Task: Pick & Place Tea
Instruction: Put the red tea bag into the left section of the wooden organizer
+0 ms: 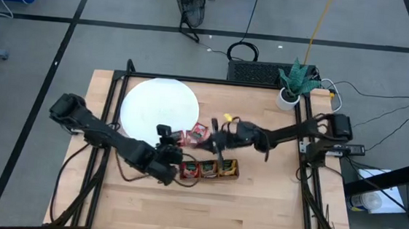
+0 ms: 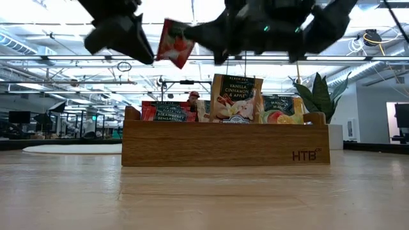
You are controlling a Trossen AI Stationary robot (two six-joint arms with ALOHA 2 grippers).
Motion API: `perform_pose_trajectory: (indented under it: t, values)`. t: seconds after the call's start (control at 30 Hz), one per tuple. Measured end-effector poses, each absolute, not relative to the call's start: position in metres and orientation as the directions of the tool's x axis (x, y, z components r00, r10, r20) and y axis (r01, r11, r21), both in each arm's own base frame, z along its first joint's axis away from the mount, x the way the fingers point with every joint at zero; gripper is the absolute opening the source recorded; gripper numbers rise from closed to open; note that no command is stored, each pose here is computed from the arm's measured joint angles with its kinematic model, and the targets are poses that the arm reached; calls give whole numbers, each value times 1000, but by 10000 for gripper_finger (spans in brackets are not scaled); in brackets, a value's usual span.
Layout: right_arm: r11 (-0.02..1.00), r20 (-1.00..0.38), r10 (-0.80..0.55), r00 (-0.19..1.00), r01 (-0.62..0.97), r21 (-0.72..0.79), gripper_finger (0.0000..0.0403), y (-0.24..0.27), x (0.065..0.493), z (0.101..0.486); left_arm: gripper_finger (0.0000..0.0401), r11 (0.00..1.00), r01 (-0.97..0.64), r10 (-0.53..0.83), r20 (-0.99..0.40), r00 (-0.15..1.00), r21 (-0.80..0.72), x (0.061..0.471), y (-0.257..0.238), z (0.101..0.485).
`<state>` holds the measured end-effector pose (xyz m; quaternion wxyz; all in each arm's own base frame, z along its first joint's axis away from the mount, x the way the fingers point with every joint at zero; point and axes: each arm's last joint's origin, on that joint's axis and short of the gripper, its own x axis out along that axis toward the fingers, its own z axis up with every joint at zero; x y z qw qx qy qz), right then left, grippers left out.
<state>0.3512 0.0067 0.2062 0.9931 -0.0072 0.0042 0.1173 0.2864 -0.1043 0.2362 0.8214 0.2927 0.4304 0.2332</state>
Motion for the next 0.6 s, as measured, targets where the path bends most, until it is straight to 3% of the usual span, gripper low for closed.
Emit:
perform_pose_trajectory:
  t: [0.17,0.33,0.6]
  values:
    - [932,-229,328,917,-353,-80,0,52,351,215,89,770,-214,572,-502,648,601,255,-93,239]
    - [935,-391,277,878,-340,-102,0,84,365,215,90,841,-279,478,-394,785,464,230,-74,241]
    - [959,-473,226,851,-279,-43,0,87,379,186,90,906,-275,369,-279,887,322,208,-53,231]
